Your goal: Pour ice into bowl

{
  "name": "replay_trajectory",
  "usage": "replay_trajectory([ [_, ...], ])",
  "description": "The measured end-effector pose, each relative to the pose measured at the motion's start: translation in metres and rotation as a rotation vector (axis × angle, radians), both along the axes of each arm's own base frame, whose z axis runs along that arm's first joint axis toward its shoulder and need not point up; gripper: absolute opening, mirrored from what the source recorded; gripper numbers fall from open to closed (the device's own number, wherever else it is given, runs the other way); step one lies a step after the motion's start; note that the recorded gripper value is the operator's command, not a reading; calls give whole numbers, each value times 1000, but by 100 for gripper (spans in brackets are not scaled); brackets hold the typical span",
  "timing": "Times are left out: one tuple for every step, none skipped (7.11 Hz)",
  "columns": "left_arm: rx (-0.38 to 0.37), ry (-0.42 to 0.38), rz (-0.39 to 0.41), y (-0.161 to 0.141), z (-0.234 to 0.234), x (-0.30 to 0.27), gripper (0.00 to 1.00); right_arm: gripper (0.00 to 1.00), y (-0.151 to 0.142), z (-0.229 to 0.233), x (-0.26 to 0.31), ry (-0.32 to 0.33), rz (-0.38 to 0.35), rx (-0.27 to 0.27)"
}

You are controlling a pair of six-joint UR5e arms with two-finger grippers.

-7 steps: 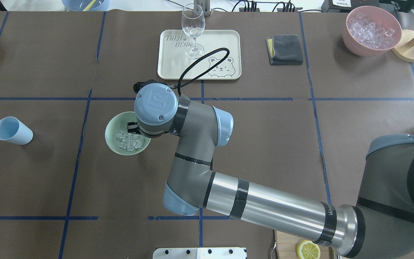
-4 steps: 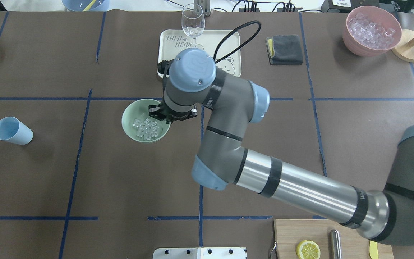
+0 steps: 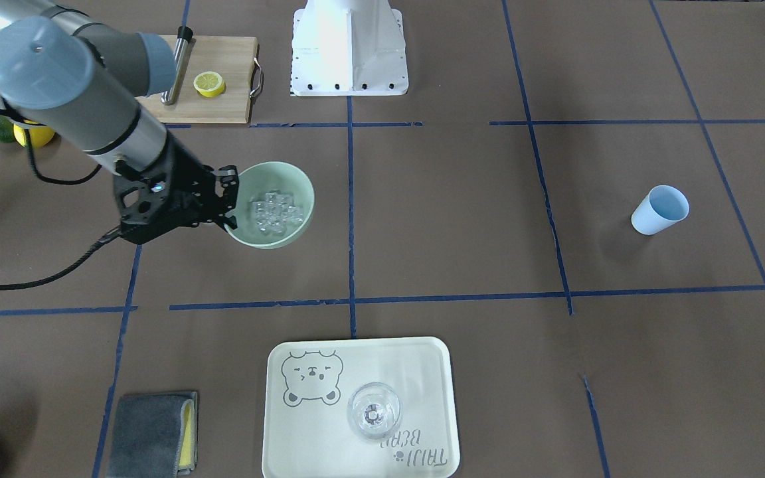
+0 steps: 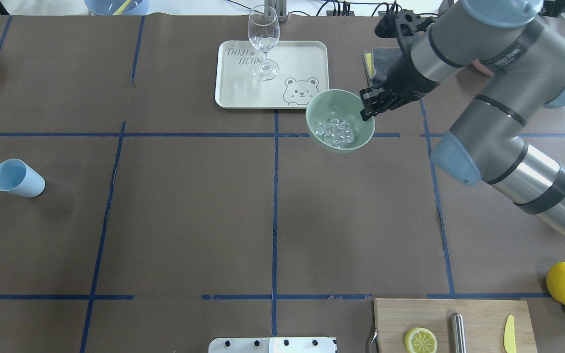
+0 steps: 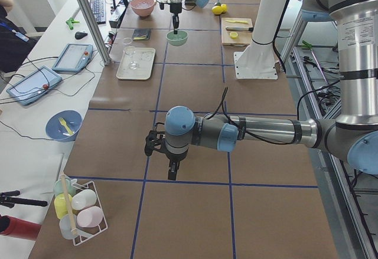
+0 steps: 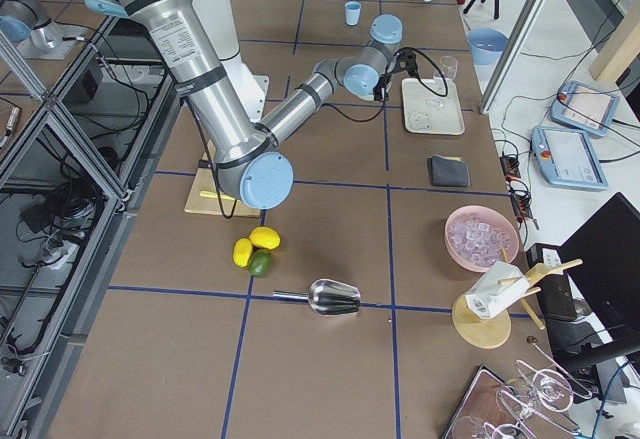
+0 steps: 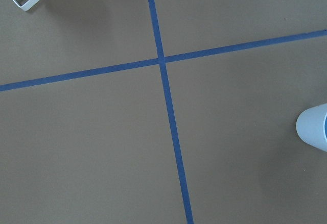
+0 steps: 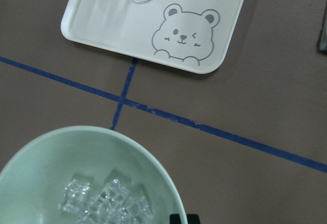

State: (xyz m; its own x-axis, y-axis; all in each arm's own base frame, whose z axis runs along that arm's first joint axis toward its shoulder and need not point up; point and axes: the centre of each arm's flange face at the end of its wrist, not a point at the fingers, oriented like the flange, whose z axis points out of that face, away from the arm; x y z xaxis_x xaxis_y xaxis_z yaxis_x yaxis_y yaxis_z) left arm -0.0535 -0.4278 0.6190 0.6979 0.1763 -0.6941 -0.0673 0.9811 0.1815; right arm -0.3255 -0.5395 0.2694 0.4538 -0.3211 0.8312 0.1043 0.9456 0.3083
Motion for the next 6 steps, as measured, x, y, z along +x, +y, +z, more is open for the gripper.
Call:
replay_trajectory([
  [-4, -1, 5, -1, -1, 0, 100, 0, 2, 52, 36, 32, -27, 21],
  [-3, -1, 6, -2, -3, 0, 100, 0, 10, 107, 69, 70, -48, 37],
  [0, 0, 6, -3, -5, 0, 100, 0, 24, 156, 98, 96, -62, 51],
  [4, 1, 7, -4, -7, 0, 100, 0, 42, 199, 118, 109, -69, 60],
  [7, 3, 7, -5, -8, 0, 100, 0, 60, 235, 132, 114, -71, 64],
  [9, 3, 6, -5, -9, 0, 100, 0, 69, 267, 138, 114, -71, 69],
])
